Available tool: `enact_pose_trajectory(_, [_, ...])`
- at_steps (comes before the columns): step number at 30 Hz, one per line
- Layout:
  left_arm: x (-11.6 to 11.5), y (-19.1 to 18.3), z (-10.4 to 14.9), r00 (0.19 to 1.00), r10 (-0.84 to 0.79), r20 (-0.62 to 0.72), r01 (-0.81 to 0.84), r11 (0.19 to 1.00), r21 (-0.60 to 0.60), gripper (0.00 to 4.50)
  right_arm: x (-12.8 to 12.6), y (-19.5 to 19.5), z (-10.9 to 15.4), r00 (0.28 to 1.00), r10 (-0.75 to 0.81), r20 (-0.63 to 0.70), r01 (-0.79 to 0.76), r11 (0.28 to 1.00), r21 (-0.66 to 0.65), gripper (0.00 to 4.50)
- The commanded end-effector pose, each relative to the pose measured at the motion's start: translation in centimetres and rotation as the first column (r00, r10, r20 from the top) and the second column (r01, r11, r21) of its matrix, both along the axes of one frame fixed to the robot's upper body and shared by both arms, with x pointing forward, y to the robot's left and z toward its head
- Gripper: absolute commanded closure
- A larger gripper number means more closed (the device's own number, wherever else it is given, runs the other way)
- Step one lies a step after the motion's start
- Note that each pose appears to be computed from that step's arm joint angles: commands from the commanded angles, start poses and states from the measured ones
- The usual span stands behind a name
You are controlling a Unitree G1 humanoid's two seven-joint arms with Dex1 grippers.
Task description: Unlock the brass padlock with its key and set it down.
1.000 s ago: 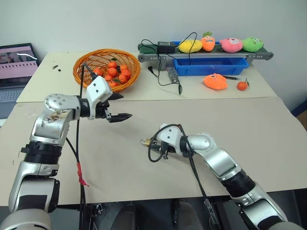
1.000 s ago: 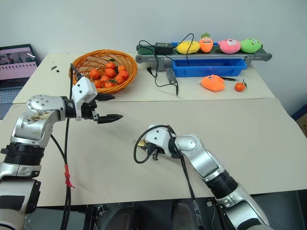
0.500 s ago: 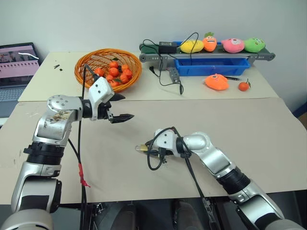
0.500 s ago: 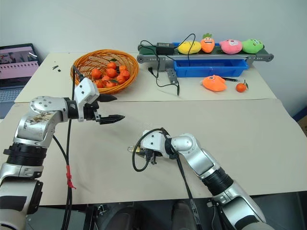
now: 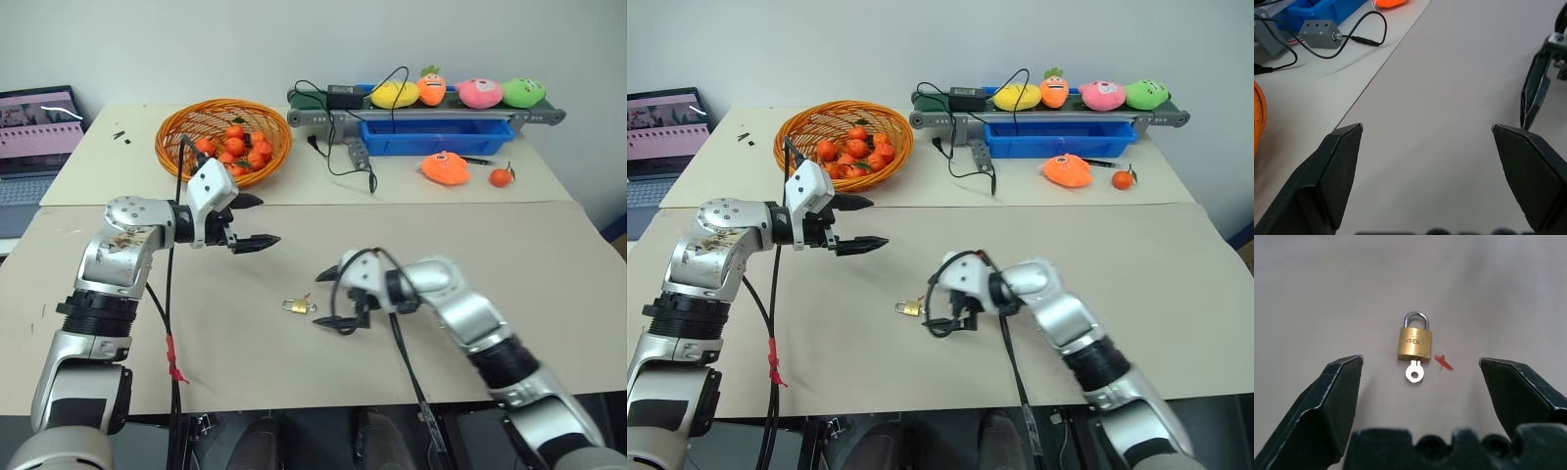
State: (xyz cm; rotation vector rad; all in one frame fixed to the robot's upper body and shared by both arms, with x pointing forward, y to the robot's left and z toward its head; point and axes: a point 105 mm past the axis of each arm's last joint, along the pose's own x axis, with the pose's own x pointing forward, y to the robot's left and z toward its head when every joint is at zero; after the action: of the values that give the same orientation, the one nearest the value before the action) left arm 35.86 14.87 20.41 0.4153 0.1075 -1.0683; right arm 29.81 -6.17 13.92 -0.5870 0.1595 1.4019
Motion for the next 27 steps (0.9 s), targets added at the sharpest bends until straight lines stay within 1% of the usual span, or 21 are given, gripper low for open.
enact_pose_trajectory(1, [-1.5, -0.3, 1.1, 0.996, -0.090, 0.002, 0.091, 0.996, -0.015, 0.00, -0.7, -1.9, 2.6, 0.999, -0.016, -0.052, 0.019, 0.998, 0.066, 0.02])
enact_pose_trajectory(3, [-2.6, -0.9, 0.7, 0.987, -0.160, -0.019, 0.159, 0.987, -0.005, 0.00, -0.4, -3.1, 3.4, 0.995, -0.061, -0.082, 0.068, 0.994, 0.084, 0.02])
enact_pose_trajectory(4, [-3.4, -1.4, 0.2, 0.977, -0.213, -0.017, 0.213, 0.977, 0.017, 0.00, -0.2, -4.2, 3.8, 0.990, -0.096, -0.100, 0.106, 0.990, 0.095, 0.02])
enact_pose_trajectory(6, [-4.3, -1.9, -0.5, 0.960, -0.279, -0.015, 0.280, 0.958, 0.060, 0.00, -0.2, -5.8, 4.4, 0.982, -0.142, -0.125, 0.156, 0.982, 0.108, 0.02])
enact_pose_trajectory(11, [-5.2, -2.6, -2.0, 0.905, -0.422, -0.045, 0.424, 0.895, 0.140, 0.00, -0.4, -8.8, 5.1, 0.962, -0.228, -0.149, 0.243, 0.966, 0.085, 0.02])
enact_pose_trajectory(15, [-4.6, -3.5, -3.5, 0.873, -0.483, -0.060, 0.486, 0.858, 0.163, 0.00, -0.9, -10.4, 5.6, 0.948, -0.284, -0.143, 0.297, 0.952, 0.081, 0.02])
enact_pose_trajectory(19, [-4.4, -4.6, -5.1, 0.831, -0.551, -0.078, 0.556, 0.812, 0.180, 0.00, -1.2, -11.4, 5.9, 0.933, -0.341, -0.117, 0.352, 0.932, 0.085, 0.02])
enact_pose_trajectory(23, [-3.4, -5.4, -6.5, 0.826, -0.560, -0.059, 0.559, 0.802, 0.211, 0.00, -1.7, -12.1, 6.1, 0.913, -0.397, -0.094, 0.405, 0.910, 0.089, 0.02])
enact_pose_trajectory(27, [-3.2, -5.7, -7.7, 0.810, -0.584, -0.058, 0.580, 0.781, 0.233, 0.00, -2.3, -12.9, 6.3, 0.889, -0.449, -0.086, 0.456, 0.885, 0.094, 0.02])
